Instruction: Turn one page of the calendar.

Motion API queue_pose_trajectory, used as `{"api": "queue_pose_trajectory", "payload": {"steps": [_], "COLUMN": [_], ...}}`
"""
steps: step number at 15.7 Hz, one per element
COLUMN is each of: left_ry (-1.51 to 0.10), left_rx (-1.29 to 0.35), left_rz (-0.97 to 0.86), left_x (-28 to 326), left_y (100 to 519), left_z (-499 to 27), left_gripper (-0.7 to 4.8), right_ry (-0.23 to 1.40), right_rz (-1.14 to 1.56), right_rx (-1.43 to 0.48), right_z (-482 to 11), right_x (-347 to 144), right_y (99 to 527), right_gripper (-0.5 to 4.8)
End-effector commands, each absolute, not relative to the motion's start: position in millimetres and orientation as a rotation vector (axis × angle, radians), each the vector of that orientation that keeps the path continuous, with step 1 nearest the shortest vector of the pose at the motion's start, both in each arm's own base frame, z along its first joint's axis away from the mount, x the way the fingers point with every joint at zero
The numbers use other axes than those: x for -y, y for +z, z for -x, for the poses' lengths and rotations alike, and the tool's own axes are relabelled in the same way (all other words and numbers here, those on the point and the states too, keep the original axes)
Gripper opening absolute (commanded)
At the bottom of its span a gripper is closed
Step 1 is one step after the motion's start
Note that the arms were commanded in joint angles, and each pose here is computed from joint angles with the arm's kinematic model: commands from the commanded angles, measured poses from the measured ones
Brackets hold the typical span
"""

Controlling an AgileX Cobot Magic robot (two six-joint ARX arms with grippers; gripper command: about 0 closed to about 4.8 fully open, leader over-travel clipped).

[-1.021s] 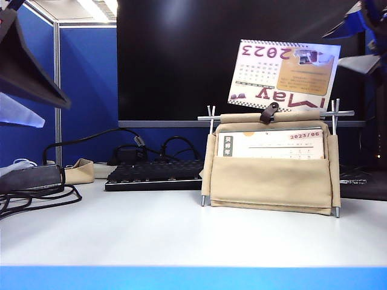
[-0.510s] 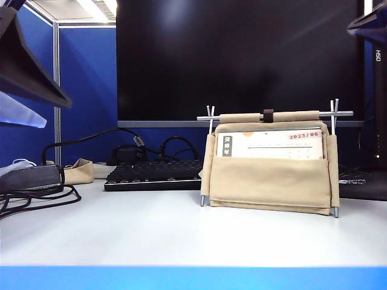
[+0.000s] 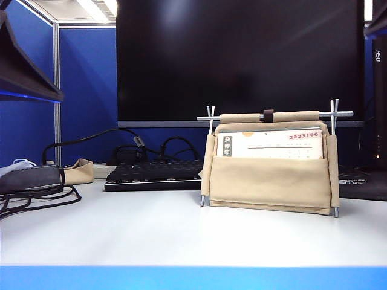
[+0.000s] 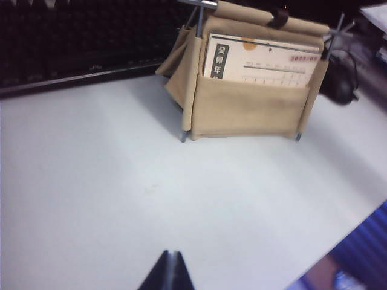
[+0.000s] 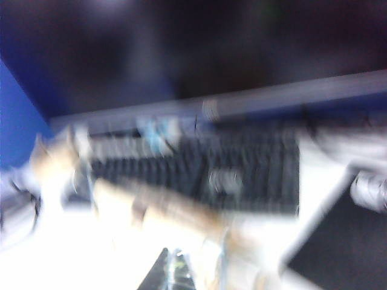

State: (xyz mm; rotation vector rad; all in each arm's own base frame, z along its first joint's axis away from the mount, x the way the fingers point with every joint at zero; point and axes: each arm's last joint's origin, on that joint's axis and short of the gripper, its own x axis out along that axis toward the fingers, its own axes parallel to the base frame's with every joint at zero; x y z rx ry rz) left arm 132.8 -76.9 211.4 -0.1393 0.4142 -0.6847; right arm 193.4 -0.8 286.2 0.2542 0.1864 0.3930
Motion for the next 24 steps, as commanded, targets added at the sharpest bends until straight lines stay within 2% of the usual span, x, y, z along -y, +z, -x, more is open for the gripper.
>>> {"api": "queue_pose_trajectory", "payload": {"steps": [1,3,6,9,14,24], "left_ry": [-0.708,-0.677,-0.653,-0.666,-0.528,-0.519], "left_rx": [-0.308,-0.267,-0.322,-0.361,-0.379,-0.420], "left_rz": [0.046,0.046,0.037,0.041,0.010,0.000], "left_x": [77.5,77.3,76.6,75.1,69.1,67.9], "left_y": [218.2,221.5,208.7,187.5,164.4,158.2], "left_z": [-134.3,-136.1,-135.9,-132.0,-129.1,-127.2], "left_gripper": [-0.06,-0.06,-0.06,-0.06,-0.06,-0.04], "right_ry": [0.449,0.442,0.400,0.385,0.315,0.286], "right_rz": [-0.179,-0.152,-0.140,-0.135,-0.103,-0.074], "right_rx": [-0.244,-0.238,-0.244,-0.233,-0.314,-0.394], "right_z": [-161.0,-138.0,-106.4,-99.1,-97.9,-95.6], "right_x": [-27.6,-41.0,-49.9,-47.8,-45.1,-43.3], "right_y": [266.9,241.7,184.1,161.7,139.4,131.5], "right_gripper": [-0.09,-0.09,-0.09,-0.08,-0.08,-0.09]}}
